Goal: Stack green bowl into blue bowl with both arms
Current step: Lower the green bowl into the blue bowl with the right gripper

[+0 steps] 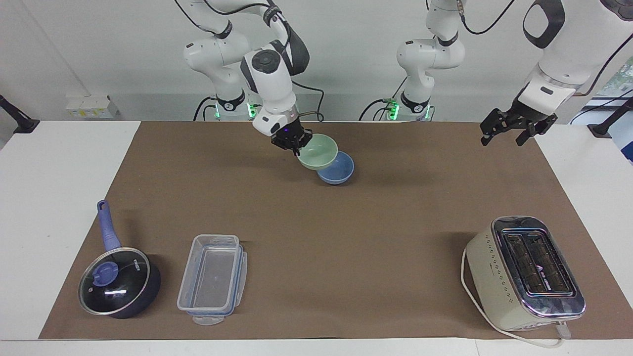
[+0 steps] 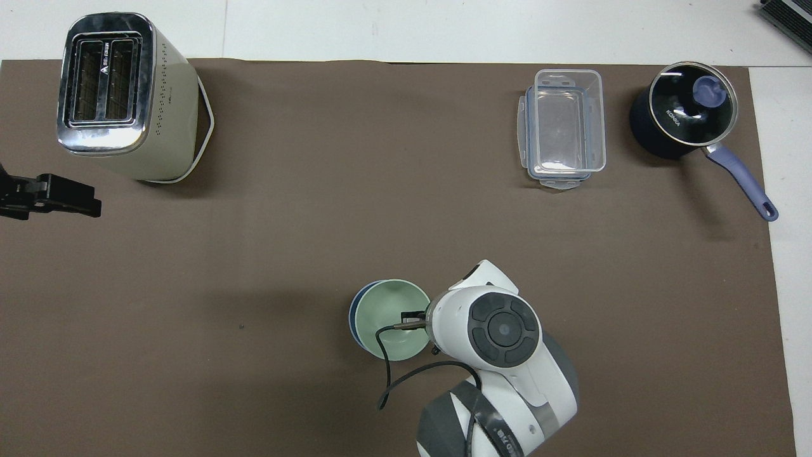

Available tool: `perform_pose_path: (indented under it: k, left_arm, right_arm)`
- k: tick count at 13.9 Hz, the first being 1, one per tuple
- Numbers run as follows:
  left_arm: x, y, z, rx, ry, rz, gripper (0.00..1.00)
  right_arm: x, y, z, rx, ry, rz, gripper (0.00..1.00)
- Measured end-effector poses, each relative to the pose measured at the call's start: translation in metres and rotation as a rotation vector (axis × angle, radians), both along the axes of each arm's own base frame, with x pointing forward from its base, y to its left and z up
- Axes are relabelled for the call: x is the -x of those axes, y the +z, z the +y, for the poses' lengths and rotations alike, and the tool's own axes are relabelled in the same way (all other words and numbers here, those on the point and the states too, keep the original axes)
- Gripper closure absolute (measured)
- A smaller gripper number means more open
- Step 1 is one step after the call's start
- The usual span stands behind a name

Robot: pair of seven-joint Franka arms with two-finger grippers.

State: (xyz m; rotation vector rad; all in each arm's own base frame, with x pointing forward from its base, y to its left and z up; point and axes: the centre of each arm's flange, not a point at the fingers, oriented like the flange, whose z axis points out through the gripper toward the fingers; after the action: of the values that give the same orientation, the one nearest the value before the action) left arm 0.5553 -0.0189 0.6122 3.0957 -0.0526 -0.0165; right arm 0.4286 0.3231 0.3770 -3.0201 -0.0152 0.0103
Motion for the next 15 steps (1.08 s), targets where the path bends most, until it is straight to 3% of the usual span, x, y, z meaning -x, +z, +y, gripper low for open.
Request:
perform_pose_path:
  k: [15]
  left_arm:
    - [0.000,0.000,0.000,0.000,0.000,0.000,0.00]
  right_arm:
    - [0.002,-0.026,0.013,0.006,-0.005,0.015,0.96]
